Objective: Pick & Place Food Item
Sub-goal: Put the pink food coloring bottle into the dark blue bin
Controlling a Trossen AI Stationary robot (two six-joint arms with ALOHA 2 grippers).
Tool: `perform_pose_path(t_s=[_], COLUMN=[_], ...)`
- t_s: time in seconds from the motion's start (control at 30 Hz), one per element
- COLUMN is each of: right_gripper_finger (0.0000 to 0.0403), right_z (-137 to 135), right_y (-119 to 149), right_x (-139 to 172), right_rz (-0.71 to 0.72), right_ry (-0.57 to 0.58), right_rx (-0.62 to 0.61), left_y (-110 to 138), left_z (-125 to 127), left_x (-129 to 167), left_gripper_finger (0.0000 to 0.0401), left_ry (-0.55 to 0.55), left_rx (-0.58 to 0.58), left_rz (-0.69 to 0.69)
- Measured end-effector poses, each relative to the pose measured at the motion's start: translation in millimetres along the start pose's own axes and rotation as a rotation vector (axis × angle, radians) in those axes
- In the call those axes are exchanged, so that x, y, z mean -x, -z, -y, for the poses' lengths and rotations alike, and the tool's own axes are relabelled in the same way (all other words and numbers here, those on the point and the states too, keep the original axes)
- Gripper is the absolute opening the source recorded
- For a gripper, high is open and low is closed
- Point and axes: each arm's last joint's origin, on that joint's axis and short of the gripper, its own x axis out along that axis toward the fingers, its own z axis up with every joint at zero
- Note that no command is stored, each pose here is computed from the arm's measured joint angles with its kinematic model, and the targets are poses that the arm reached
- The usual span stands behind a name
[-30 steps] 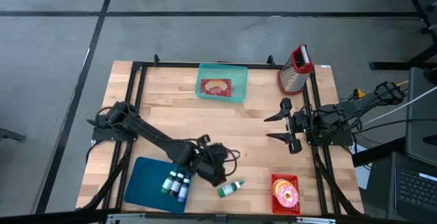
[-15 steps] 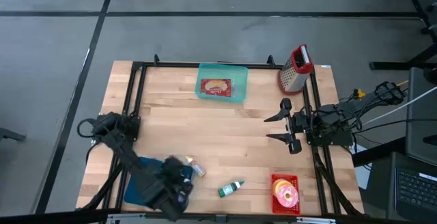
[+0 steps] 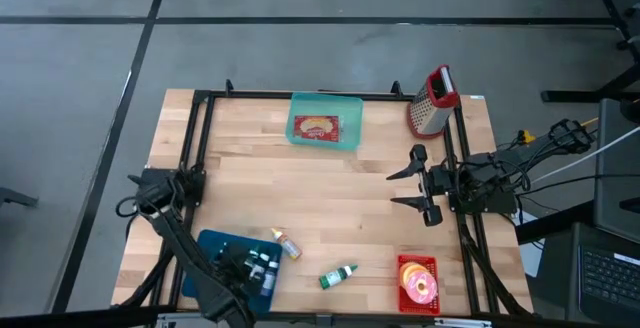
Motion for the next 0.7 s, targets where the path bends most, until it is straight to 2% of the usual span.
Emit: perform_pose_path(t_s=[0.2, 0.47, 0.7], right_gripper_finger=[0.0245, 0.0245, 0.0245], right_z=[0, 0, 0], right_y=[0, 0, 0], right_x=[0, 0, 0], right_rz=[0.004, 0.003, 0.003], right_ry=[0.000, 0.000, 0.000], right_rx=[0.001, 0.002, 0.002], left_y=[3, 14, 14], left_z=[-6, -4, -9], left_x=[-34, -60, -75], left_gripper_finger=[0.0145, 0.0145, 0.0145], left_ry=[-0.113, -0.054, -0.077], left_rx=[-0.020, -0.013, -0.024], left_rz=[-0.019, -0.053, -0.026])
